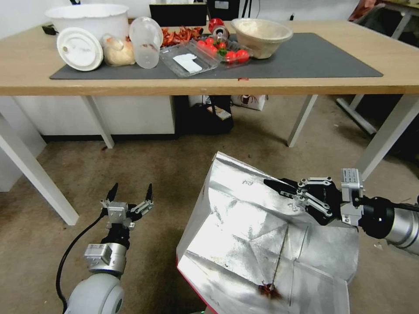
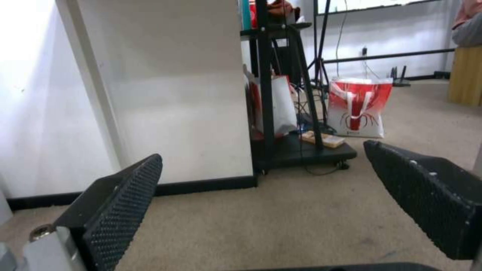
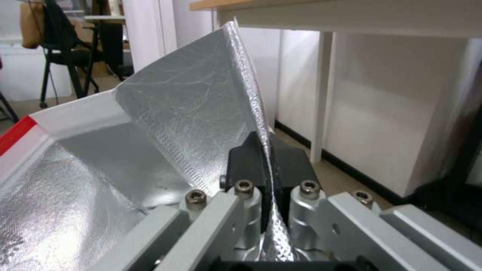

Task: Pick up the food delivery bag from the floor and place it on the table.

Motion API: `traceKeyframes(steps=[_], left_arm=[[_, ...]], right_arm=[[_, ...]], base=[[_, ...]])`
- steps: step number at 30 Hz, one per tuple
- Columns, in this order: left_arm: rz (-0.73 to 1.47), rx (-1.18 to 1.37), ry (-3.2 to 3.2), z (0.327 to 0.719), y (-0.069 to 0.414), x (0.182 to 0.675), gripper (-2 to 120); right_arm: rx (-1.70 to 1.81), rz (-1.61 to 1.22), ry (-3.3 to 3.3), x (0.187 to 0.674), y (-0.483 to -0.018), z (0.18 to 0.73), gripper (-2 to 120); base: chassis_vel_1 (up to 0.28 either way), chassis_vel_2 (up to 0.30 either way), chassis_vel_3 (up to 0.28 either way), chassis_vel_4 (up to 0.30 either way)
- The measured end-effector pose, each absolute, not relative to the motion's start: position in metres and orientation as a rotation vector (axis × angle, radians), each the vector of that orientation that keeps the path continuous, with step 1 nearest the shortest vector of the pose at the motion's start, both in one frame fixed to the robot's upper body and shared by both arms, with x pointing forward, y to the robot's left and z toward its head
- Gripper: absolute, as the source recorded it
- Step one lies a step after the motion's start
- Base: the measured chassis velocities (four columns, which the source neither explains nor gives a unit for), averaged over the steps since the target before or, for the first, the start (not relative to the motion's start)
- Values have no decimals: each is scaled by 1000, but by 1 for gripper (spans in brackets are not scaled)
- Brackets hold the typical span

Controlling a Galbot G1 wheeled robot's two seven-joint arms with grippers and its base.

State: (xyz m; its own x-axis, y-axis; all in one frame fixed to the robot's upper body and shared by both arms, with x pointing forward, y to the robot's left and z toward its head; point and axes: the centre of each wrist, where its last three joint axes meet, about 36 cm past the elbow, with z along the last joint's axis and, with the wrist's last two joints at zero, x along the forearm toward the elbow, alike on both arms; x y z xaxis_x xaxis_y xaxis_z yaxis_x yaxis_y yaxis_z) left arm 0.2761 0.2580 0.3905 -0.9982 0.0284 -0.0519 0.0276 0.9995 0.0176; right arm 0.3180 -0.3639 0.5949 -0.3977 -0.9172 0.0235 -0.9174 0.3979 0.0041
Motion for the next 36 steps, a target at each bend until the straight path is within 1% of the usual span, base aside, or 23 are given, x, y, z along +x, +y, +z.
traceKeyframes(steps=[36], left_arm=[[49,-13,3133,402,250,263,100]], right_arm=[[1769,30,-2573,323,-377,600,0]], base=[[0,0,0,0]])
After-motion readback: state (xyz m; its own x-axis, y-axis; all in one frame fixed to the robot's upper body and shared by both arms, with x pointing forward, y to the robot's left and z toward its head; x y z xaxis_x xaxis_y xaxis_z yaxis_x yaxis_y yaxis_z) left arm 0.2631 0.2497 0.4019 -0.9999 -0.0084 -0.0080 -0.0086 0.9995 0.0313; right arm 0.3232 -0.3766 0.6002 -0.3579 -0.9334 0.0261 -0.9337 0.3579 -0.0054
